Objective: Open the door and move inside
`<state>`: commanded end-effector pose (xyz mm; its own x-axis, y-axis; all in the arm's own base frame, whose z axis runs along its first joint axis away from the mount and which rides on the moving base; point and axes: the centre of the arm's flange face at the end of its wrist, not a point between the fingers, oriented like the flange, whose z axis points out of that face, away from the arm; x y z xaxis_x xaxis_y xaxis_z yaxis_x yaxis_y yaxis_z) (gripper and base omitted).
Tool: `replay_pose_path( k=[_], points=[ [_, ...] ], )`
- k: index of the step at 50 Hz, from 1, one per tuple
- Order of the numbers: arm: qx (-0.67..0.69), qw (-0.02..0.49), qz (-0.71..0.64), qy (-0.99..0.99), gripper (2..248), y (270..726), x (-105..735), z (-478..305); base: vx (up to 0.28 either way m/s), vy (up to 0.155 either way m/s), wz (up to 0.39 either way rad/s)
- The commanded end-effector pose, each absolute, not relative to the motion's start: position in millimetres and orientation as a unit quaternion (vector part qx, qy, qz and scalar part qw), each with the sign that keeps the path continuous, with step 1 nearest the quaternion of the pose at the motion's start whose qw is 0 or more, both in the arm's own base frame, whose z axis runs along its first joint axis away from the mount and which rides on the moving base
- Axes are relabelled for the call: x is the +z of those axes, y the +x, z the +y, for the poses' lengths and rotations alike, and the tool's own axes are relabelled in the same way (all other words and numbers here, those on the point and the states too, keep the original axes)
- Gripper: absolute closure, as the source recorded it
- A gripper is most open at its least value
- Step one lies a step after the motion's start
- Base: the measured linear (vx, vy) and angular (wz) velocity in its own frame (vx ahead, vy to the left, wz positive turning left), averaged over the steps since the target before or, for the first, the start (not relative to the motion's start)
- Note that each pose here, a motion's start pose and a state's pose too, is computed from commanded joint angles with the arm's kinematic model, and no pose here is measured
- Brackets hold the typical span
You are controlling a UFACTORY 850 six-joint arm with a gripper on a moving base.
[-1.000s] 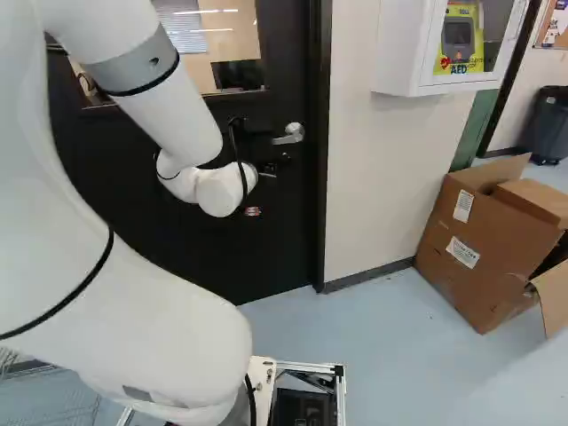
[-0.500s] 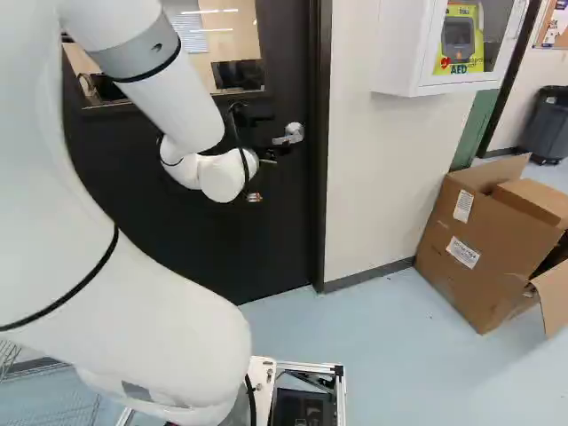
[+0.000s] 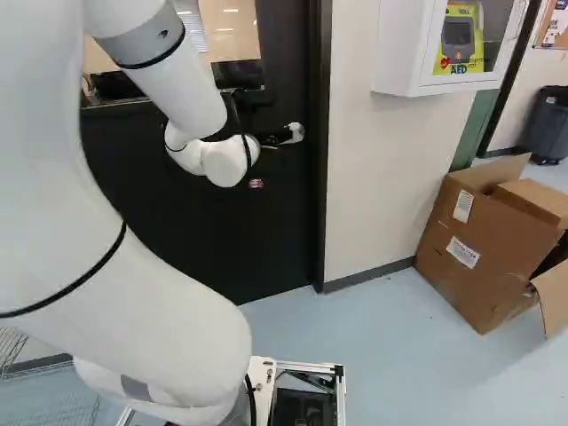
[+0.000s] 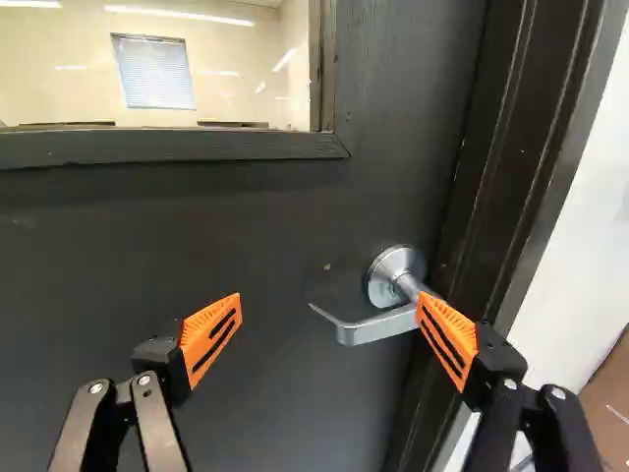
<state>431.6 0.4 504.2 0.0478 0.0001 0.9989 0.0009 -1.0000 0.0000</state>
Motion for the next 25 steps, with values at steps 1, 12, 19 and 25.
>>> replay_pose_path(
  k=[1,12,19,25],
  points=[
    [-0.689,0.0,0.0,-0.725,3,433.5,504.9,0.5,0.0,0.0,0.0],
    [-0.678,0.002,-0.003,-0.735,3,448.8,512.2,3.1,0.0,0.0,0.0],
    [-0.679,0.004,-0.004,-0.735,3,450.5,515.1,5.3,0.0,0.0,0.0],
    [-0.675,0.005,-0.005,-0.738,3,451.0,511.5,6.1,0.0,0.0,0.0]
  ],
)
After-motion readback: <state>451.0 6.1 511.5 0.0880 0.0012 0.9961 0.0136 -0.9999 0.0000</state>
